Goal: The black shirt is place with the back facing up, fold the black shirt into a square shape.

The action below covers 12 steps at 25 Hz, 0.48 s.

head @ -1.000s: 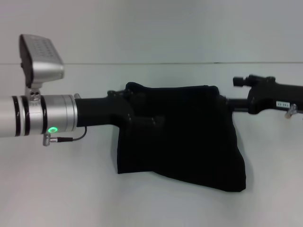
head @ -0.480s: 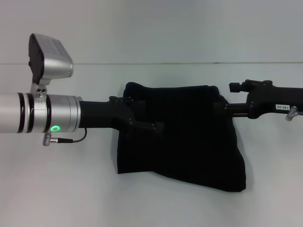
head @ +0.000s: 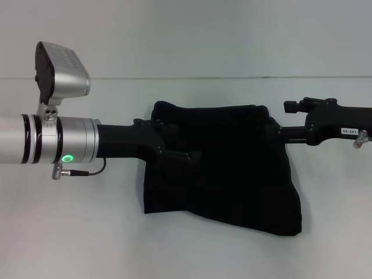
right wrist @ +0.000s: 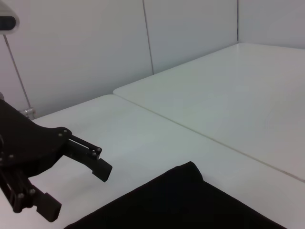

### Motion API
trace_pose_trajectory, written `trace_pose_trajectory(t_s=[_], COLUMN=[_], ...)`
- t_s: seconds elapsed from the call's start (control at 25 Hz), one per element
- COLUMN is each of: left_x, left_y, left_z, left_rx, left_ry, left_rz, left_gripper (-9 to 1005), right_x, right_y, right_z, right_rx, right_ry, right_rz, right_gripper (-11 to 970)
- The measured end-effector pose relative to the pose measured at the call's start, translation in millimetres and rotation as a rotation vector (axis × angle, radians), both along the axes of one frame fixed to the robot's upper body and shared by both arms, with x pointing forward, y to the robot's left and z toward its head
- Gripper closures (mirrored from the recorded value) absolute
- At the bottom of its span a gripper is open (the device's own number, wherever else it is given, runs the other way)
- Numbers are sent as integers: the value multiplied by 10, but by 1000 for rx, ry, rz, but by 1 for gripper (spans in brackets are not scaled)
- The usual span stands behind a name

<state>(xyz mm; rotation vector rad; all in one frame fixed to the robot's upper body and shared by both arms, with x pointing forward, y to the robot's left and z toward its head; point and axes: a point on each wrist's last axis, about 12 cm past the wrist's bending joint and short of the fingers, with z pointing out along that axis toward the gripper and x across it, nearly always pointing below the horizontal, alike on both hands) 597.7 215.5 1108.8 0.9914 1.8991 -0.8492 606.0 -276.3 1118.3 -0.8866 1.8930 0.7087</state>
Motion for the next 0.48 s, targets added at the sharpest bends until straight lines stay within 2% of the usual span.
trace_pose_trajectory(t_s=[0.48], left_x=[13], left_y=[4], left_z=[-24], left_rx=[5], left_ry=[1], left_rz=[20], left_gripper=[45], right_x=[12], right_y=[-39], right_z=[18], right_rx=[-7], right_ry=[-4], right_rz=[-6], right_gripper=[44])
